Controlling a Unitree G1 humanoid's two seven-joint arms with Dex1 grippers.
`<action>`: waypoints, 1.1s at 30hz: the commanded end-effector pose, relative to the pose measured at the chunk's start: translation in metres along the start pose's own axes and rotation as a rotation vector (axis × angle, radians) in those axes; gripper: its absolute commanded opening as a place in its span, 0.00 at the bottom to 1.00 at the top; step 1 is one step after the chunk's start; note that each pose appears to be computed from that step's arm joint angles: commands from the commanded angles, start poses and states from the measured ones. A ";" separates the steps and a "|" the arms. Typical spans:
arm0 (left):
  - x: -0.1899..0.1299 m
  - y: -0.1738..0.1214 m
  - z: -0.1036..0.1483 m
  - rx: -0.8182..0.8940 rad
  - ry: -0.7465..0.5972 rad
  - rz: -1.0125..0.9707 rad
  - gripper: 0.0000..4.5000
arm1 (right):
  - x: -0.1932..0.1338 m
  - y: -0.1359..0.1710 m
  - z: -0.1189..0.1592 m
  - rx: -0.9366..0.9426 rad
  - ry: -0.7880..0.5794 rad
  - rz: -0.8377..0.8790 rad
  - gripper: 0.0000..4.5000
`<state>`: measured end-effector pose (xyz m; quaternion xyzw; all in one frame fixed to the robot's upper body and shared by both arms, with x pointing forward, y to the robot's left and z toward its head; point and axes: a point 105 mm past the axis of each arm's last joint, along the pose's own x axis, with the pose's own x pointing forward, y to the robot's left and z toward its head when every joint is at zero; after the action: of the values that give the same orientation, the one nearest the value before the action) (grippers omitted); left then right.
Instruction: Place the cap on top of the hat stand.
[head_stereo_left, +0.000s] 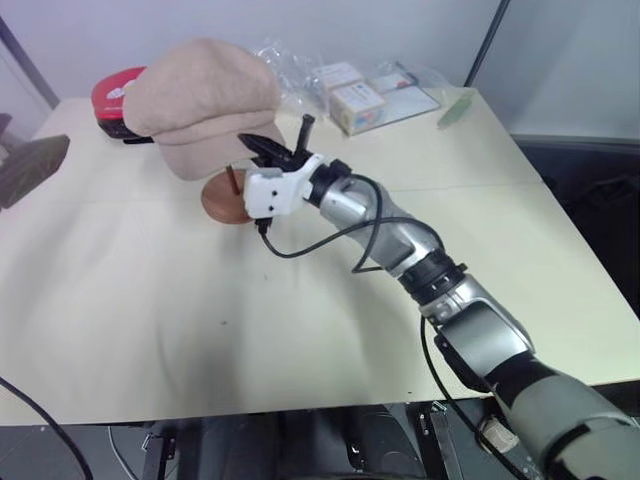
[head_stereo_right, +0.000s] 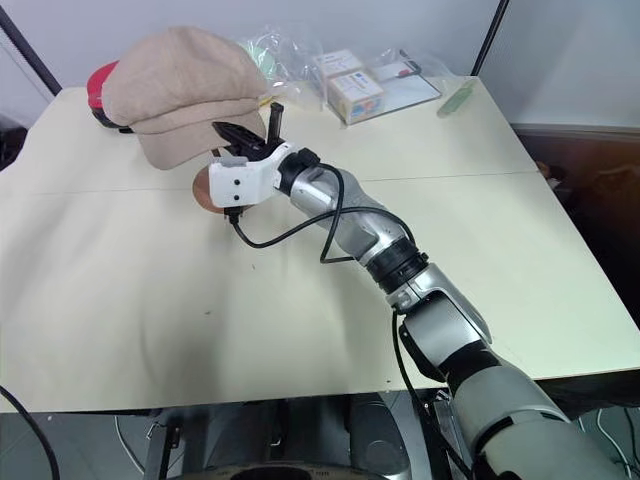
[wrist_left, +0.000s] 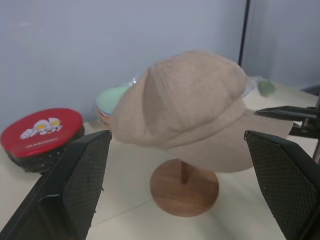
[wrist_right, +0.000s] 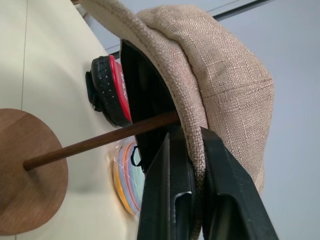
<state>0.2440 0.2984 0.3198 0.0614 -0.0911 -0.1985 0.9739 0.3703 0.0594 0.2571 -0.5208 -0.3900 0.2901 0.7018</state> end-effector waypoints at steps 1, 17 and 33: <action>0.009 -0.009 0.006 0.057 -0.004 -0.053 1.00 | 0.004 -0.018 0.005 0.016 -0.011 -0.064 0.45; 0.074 -0.078 -0.035 0.722 0.105 -0.132 1.00 | -0.127 -0.016 -0.032 0.420 0.130 0.230 0.99; 0.143 -0.092 -0.072 1.342 0.051 -0.016 1.00 | -0.183 -0.117 -0.006 1.223 0.088 0.325 0.99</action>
<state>0.3524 0.1646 0.2430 0.6376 -0.1437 -0.1294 0.7457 0.2805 -0.1229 0.3132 -0.0939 -0.0237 0.5504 0.8293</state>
